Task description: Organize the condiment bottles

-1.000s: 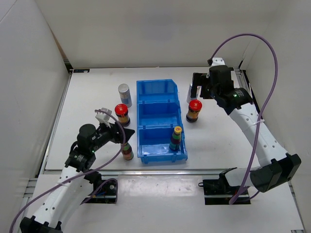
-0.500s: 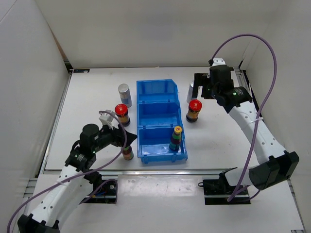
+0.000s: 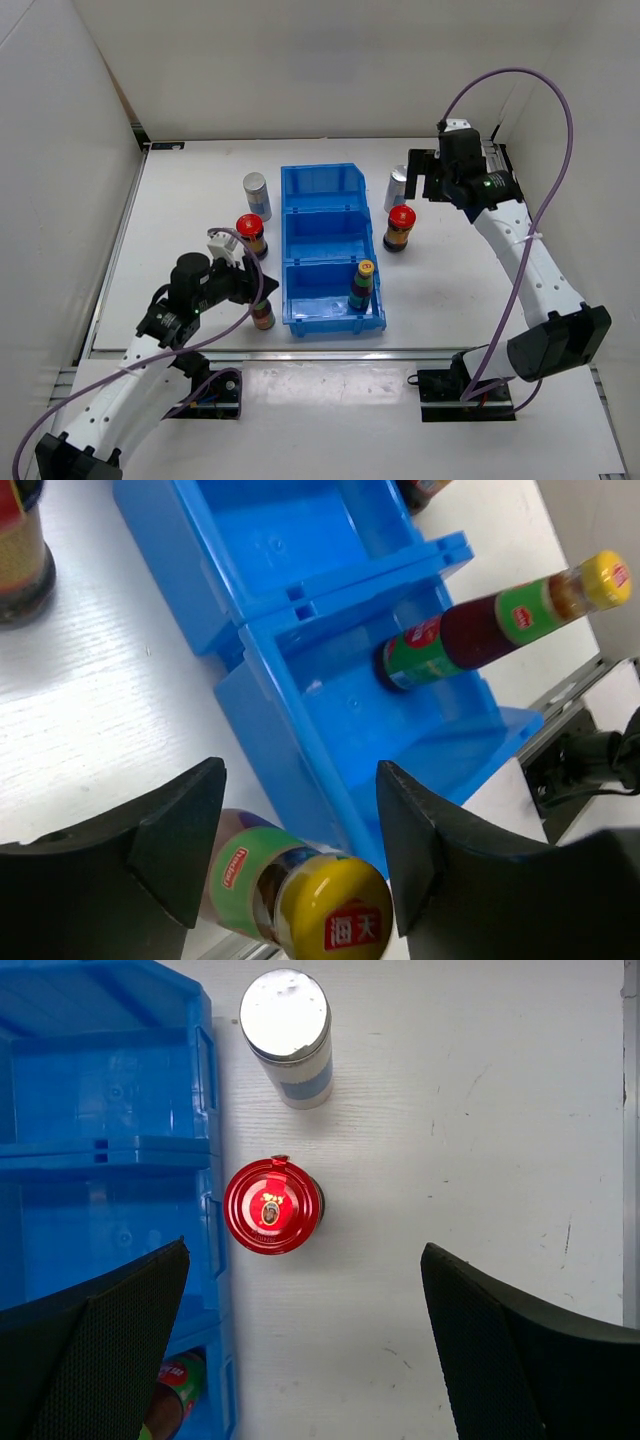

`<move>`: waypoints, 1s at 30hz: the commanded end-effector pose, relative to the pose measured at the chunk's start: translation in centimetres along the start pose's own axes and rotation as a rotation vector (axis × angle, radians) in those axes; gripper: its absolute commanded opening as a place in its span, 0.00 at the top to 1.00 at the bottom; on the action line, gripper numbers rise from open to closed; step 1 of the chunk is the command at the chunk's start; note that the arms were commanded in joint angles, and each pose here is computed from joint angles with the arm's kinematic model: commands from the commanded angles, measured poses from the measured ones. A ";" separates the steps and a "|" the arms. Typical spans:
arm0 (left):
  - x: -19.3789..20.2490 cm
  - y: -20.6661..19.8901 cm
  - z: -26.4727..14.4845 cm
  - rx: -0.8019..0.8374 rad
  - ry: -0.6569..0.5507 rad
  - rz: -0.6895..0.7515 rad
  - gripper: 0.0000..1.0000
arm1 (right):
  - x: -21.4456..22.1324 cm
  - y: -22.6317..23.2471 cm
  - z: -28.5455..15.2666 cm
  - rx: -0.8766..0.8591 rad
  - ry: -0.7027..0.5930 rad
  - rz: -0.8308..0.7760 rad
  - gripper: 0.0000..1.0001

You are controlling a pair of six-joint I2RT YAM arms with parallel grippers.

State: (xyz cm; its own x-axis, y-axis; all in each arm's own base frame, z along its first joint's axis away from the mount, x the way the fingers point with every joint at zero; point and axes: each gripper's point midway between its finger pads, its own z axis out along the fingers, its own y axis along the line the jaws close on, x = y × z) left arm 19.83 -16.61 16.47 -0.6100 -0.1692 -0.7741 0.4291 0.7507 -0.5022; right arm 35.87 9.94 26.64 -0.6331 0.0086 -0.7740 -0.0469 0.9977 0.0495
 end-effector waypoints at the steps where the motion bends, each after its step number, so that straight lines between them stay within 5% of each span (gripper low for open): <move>1: 0.2 -0.4 0.3 0.003 0.039 -0.003 0.29 | -1.5 -0.2 -0.6 -0.006 -0.024 -0.011 0.00; 8: 1.3 -0.7 0.5 0.005 0.071 0.003 0.36 | -0.8 -1.0 -0.5 0.004 -0.005 -0.002 0.00; 19: -2.5 -1.5 0.1 -0.023 0.009 0.118 0.82 | 0.3 -1.8 -0.3 0.012 0.018 0.021 0.00; 30: -8.6 -3.4 -0.7 -0.032 -0.080 0.293 0.89 | 0.0 -1.3 -0.5 -0.017 0.015 0.032 0.00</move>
State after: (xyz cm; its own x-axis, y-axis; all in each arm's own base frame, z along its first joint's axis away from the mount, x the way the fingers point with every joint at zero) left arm 21.69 -16.84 18.68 -0.5772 0.0303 -0.8160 0.4863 0.8155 -0.3137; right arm 35.78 8.65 25.50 -0.6726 0.0192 -0.7398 -0.0369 0.9976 0.0594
